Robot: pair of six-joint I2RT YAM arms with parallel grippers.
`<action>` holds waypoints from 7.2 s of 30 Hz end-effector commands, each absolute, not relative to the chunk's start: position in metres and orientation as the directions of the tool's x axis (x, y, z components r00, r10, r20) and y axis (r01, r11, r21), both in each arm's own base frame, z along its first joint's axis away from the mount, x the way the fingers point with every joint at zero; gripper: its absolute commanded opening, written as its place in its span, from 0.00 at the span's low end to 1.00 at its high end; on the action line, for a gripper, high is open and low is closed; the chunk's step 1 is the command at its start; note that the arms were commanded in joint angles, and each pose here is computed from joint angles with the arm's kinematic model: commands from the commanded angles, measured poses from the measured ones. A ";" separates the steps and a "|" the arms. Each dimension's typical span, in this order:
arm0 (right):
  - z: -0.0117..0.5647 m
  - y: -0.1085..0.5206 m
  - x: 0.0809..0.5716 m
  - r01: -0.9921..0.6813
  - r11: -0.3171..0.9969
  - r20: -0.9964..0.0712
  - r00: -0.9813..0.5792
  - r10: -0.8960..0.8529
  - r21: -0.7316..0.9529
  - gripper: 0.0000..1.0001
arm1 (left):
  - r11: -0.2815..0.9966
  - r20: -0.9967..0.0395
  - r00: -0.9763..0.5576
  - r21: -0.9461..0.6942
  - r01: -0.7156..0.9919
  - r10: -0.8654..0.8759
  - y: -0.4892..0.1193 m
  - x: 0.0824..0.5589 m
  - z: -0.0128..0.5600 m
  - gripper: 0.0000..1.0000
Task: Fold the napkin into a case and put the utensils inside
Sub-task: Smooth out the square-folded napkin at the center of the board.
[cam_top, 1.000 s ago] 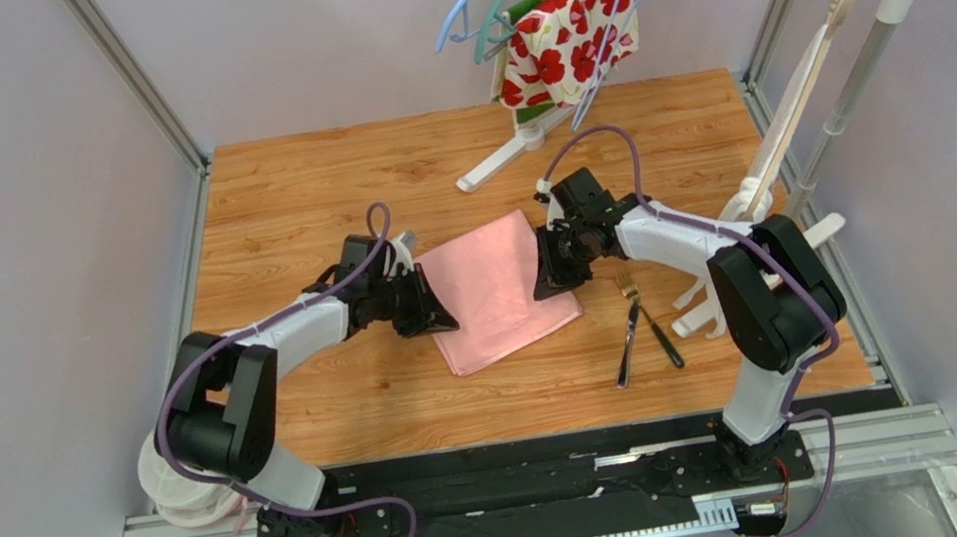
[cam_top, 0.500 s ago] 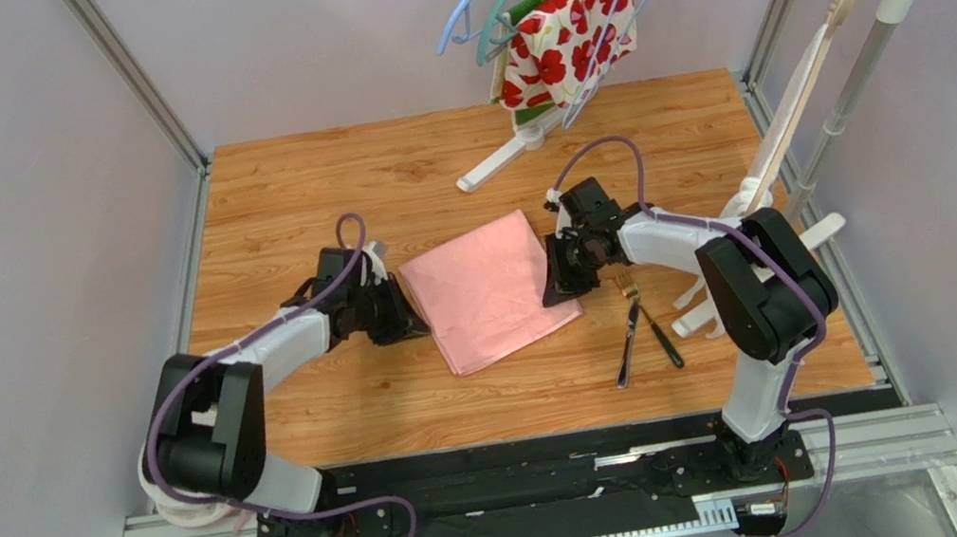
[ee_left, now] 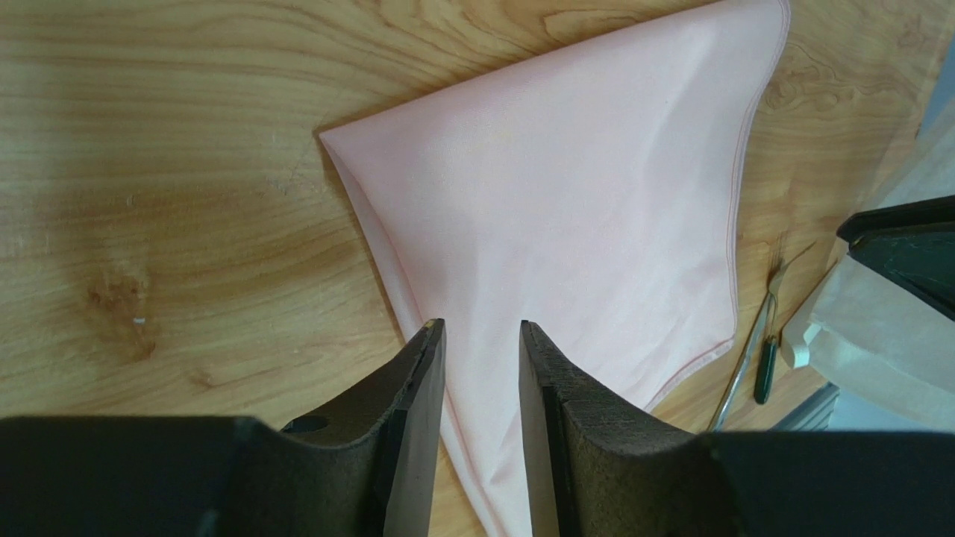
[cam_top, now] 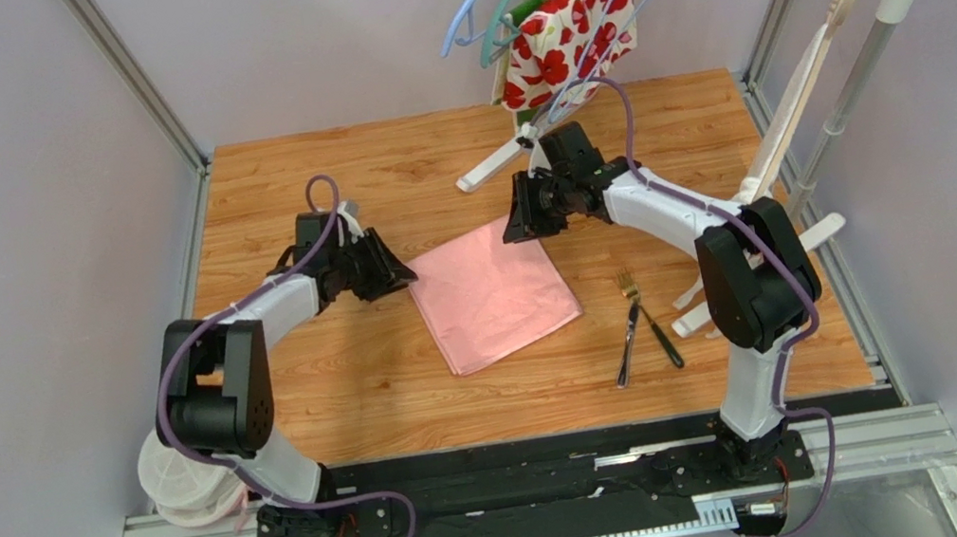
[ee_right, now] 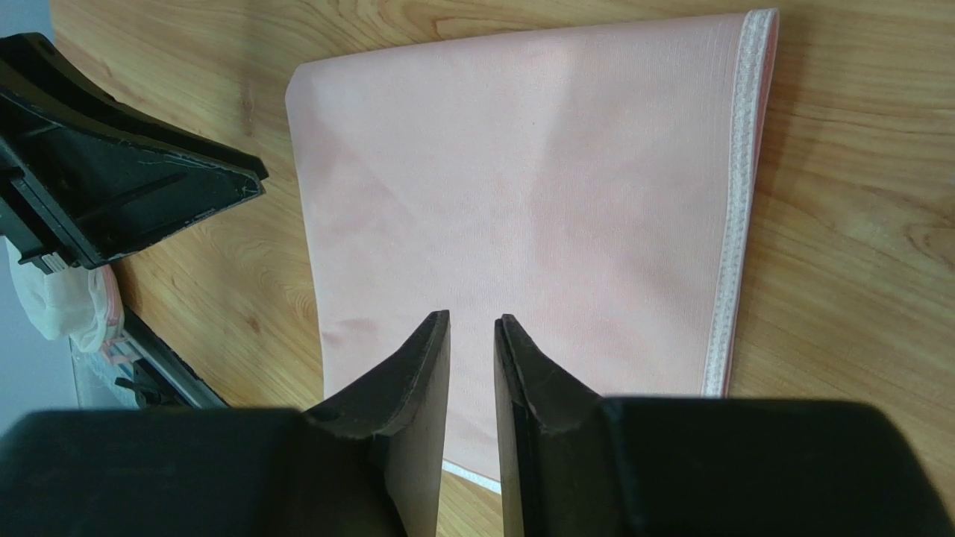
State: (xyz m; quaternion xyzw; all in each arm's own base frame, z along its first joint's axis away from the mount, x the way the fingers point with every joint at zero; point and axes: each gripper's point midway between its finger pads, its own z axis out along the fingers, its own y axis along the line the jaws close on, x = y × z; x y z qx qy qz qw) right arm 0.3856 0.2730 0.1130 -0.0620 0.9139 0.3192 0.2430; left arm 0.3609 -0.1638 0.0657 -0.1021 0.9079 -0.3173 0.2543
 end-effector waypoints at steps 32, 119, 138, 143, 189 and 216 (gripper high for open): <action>0.107 0.293 0.384 -0.275 0.753 -0.448 -0.893 0.029 0.598 0.25 | 0.694 -0.318 -0.790 -0.697 -0.180 -0.524 -0.159 0.434 0.050 0.28; 0.101 0.443 0.350 -0.236 0.322 -0.246 -0.969 -0.011 0.917 0.39 | 0.538 -0.216 -0.832 -0.835 -0.113 -0.510 -0.162 0.502 0.045 0.00; 0.044 0.460 0.288 -0.196 0.345 -0.156 -0.978 -0.142 0.918 0.40 | 0.509 -0.201 -0.824 -0.852 -0.120 -0.529 -0.155 0.506 0.049 0.00; 0.083 0.448 0.298 -0.249 0.334 -0.219 -0.968 -0.125 0.909 0.48 | 0.653 -0.370 -0.807 -0.757 -0.025 -0.460 -0.149 0.489 0.096 0.48; 0.112 0.237 0.346 -0.182 0.663 -0.381 -0.909 0.167 0.726 0.63 | 0.815 -0.215 -0.943 -0.573 -0.089 -0.254 -0.203 0.275 0.011 0.00; 0.115 0.351 0.417 -0.310 0.439 -0.399 -0.909 0.125 0.844 0.85 | 0.672 -0.438 -0.841 -0.730 0.126 -0.317 -0.208 0.254 0.142 0.52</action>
